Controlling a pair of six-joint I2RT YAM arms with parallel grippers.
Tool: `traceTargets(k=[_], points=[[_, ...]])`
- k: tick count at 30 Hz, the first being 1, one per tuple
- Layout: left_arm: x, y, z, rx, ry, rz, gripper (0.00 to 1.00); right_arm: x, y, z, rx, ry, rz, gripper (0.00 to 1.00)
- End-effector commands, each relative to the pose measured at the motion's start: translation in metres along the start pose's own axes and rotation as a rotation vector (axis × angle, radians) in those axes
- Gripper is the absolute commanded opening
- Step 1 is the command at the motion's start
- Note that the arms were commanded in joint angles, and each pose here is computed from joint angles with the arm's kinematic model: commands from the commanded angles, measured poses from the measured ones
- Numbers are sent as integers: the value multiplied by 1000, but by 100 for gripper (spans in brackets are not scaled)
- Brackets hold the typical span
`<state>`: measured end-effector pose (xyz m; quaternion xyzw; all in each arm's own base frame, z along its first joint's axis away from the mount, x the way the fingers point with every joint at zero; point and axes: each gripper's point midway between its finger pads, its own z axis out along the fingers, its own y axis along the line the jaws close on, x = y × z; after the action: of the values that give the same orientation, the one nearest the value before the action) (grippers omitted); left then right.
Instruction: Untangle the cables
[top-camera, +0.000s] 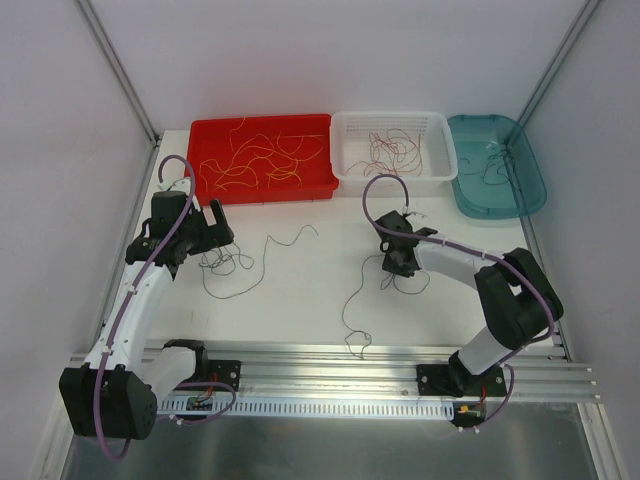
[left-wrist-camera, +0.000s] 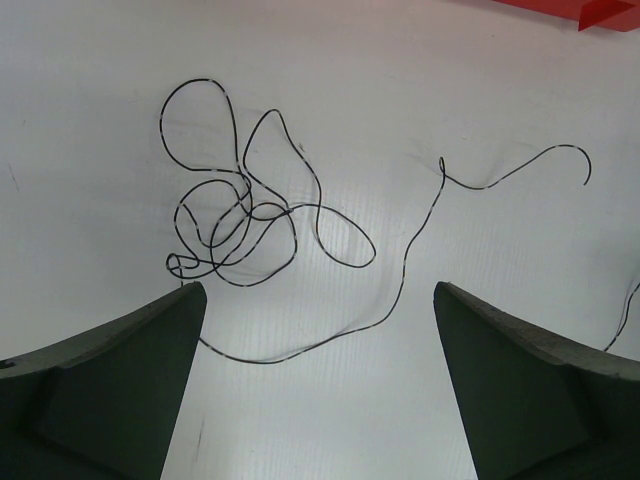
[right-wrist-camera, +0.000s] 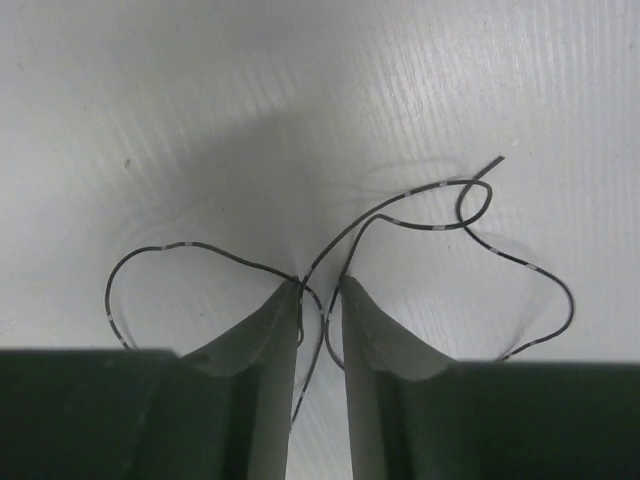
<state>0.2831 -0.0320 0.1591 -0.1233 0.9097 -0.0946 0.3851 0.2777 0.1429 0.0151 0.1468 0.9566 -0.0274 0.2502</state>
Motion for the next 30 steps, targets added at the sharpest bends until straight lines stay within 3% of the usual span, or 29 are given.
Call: traceTargets(k=[1,2,3,9,14,25,30], points=[[-3,-6,0,30,-13,14,99,34,4,15,-27,124,27,23],[-3,-6,0,29,-10,14,99,34,2,15,-19,127,28,6],[-3,-6,0,30,-12,14,99,34,1,13,-17,126,23,1],[-2,-5,1,27,-6,14,99,-1,-7,-16,-7,15,-43,1],[-3,-5,1,25,-8,15,99,-62,-16,-80,-48,-166,-86,1],[-4,-2,-1,11,-19,14,99,-228,-84,-242,-141,-574,127,1],[-5,-3,-2,13,-25,17,99,-287,-121,-274,-132,-684,272,1]])
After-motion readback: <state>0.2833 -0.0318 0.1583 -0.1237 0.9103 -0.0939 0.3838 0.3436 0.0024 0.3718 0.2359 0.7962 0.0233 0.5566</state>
